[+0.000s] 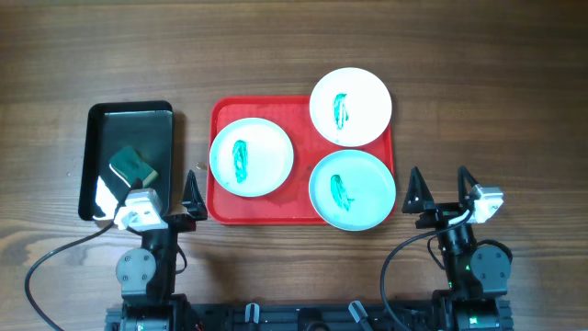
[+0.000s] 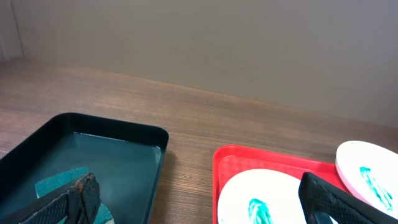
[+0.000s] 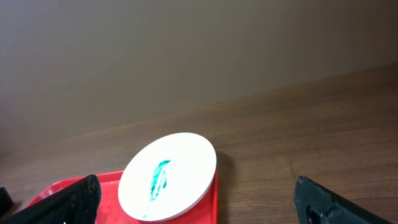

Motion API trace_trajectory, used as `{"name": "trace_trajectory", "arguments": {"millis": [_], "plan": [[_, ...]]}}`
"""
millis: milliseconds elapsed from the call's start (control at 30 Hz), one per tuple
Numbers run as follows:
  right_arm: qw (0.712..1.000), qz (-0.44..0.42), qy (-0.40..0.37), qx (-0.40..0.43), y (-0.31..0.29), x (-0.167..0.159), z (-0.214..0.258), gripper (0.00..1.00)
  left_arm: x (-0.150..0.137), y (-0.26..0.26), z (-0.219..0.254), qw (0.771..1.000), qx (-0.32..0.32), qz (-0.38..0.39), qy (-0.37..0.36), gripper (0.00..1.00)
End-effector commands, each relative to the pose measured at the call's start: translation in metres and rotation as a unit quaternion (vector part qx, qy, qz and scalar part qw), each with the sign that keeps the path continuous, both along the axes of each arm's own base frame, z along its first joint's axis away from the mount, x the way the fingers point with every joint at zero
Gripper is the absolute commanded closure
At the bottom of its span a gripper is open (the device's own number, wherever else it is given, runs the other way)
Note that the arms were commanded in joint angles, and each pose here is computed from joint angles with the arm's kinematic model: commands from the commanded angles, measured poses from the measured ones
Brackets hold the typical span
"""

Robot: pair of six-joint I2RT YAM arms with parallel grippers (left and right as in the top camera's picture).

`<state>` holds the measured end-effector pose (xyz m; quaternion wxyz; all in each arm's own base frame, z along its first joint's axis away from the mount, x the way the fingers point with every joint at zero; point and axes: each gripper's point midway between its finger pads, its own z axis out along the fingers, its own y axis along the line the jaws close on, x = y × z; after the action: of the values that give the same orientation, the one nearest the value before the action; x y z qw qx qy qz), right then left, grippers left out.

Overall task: Clean dirty plates on tray and stack at the side
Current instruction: 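Move the right gripper toward the left white plate on the red tray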

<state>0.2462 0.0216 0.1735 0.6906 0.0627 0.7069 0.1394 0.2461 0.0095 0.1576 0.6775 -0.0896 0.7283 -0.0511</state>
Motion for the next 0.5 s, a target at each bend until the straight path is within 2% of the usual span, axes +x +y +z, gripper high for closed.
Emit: {"name": "trace_trajectory", "arguments": {"millis": [0, 233, 367, 467], "plan": [[1.0, -0.006, -0.002, 0.006, -0.002, 0.0, 0.001, 0.0, 0.0, -0.003, 0.0, 1.0, 0.009, -0.009, -0.002, 0.0], [0.999, 0.03, -0.035, 0.001, 0.011, -0.002, 0.017, 0.0, 0.0, -0.003, 0.006, 1.0, 0.01, -0.01, -0.014, 0.0], [0.996, 0.063, -0.061, -0.001, 0.022, -0.006, 0.035, 0.0, -0.001, -0.004, 0.039, 0.997, -0.007, -0.011, -0.075, 0.0], [0.994, 0.083, -0.07, -0.017, 0.029, -0.009, 0.055, 0.0, -0.006, -0.009, 0.058, 0.996, -0.016, -0.024, -0.08, 0.0]]}}
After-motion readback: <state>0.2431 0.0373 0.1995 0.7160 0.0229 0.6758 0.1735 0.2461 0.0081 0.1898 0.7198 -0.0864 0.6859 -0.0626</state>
